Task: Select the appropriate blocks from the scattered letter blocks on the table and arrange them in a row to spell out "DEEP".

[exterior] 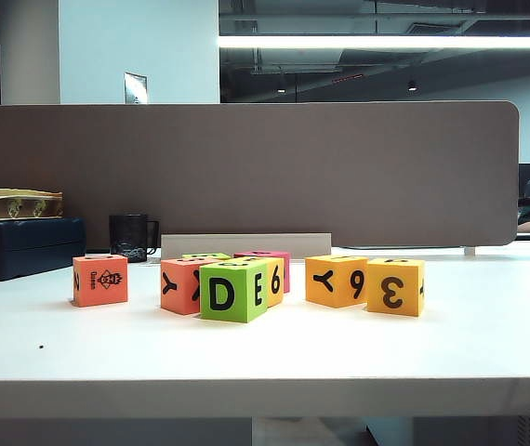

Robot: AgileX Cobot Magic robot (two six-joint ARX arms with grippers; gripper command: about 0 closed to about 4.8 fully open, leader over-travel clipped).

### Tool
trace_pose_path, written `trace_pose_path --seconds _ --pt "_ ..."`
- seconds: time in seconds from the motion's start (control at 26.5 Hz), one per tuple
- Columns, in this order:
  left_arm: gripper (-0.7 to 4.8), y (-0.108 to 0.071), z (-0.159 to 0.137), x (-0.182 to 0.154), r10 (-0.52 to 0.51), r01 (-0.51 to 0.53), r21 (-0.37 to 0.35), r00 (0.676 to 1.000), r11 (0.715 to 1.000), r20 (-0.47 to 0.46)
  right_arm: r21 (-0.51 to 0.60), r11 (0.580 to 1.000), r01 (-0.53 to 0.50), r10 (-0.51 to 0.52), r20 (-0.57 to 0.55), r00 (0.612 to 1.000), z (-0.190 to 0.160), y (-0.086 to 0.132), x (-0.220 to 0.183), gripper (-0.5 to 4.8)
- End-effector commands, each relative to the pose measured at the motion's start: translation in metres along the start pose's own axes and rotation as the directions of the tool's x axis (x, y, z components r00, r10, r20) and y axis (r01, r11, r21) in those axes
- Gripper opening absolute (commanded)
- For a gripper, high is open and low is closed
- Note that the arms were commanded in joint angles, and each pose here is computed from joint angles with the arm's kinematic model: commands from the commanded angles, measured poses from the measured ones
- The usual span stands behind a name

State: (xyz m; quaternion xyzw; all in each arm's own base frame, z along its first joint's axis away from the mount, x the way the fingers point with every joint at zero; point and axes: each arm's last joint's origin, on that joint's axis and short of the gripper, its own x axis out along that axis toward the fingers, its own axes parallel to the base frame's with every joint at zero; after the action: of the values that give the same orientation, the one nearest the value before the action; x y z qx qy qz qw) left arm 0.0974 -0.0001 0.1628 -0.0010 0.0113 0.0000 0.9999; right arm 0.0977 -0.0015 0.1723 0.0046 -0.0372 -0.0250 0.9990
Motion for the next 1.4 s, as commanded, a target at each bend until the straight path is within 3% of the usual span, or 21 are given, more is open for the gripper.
trace_pose_path --seconds 0.04,0.79,1.02,1.21,1.4 --pt "-0.01 0.000 0.002 0.000 -0.003 0.003 -0.007 1.000 1.000 0.009 0.005 1.000 -0.003 0.003 0.021 1.000 0.000 0.000 -0.001 -0.05" --pt "-0.02 0.000 0.003 0.000 0.000 0.000 -0.008 1.000 1.000 0.018 0.006 1.000 -0.003 0.003 0.032 0.999 0.002 0.000 -0.001 -0.05" --pt "-0.02 0.000 0.002 0.000 0.001 0.000 -0.040 1.000 0.999 0.016 0.008 1.000 -0.003 0.003 0.072 0.997 0.007 0.000 -0.001 -0.06" --pt "-0.02 0.000 0.002 0.000 0.002 -0.002 -0.040 1.000 0.999 0.008 0.078 0.997 -0.009 0.003 0.076 0.997 0.009 0.000 -0.001 -0.06" --pt "-0.03 0.000 -0.001 0.000 0.009 -0.010 -0.040 1.000 0.999 -0.024 0.078 0.997 -0.005 0.000 0.068 0.998 0.021 0.000 -0.004 -0.06"
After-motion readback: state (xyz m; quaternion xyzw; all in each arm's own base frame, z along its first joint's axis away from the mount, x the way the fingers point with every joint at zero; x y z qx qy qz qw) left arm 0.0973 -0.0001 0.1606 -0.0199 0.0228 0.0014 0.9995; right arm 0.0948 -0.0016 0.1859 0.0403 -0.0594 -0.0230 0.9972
